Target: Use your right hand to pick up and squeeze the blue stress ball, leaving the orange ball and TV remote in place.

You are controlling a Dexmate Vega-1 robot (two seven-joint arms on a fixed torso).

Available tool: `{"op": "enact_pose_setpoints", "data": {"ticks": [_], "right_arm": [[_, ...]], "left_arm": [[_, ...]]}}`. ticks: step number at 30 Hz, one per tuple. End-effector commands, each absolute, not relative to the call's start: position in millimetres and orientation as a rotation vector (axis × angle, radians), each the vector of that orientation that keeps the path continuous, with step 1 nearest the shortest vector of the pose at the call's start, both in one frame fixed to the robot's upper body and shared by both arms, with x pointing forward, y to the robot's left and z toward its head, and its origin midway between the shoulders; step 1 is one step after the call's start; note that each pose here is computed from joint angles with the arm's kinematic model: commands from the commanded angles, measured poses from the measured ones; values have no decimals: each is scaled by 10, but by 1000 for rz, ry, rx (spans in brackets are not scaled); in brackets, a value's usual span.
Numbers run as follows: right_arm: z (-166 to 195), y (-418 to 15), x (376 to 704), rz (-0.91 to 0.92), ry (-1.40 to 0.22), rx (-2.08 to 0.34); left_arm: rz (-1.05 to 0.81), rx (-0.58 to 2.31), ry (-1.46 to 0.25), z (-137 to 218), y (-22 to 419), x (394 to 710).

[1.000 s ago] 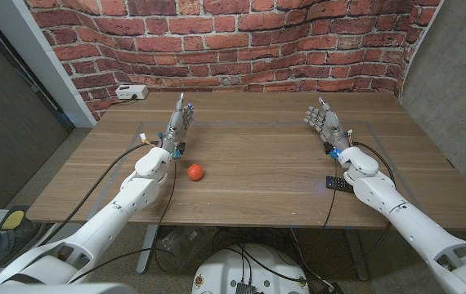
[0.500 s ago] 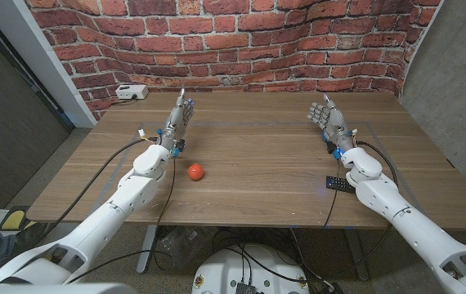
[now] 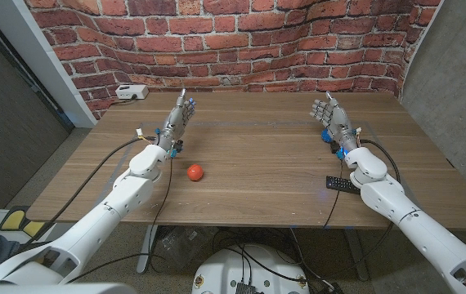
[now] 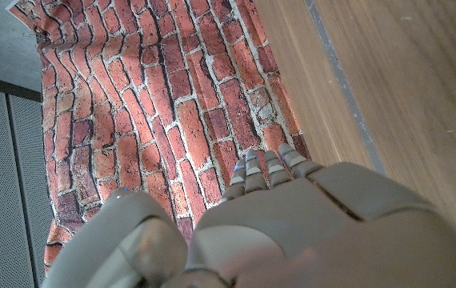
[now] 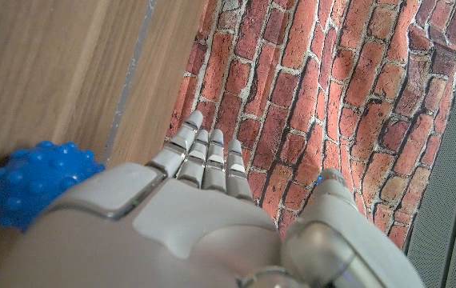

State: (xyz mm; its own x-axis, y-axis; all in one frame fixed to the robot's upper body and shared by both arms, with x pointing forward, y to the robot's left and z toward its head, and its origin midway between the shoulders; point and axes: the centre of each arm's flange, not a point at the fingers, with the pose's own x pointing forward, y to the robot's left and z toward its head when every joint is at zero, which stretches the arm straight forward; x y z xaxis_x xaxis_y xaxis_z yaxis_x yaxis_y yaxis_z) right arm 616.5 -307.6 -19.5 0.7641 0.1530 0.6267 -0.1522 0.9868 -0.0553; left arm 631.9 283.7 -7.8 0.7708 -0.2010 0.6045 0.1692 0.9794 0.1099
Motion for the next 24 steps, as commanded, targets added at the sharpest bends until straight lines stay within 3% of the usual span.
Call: {"op": "enact_pose_setpoints", "data": {"ticks": [1,24], "right_arm": [[-165,-3134,6002,148,-705,-73],[-133,-3368,5855,45,-732,-163]], "left_arm": [[-223,92,-686,-35,2894,6206],[-227,78,-708,-99,2966,6048]]}}
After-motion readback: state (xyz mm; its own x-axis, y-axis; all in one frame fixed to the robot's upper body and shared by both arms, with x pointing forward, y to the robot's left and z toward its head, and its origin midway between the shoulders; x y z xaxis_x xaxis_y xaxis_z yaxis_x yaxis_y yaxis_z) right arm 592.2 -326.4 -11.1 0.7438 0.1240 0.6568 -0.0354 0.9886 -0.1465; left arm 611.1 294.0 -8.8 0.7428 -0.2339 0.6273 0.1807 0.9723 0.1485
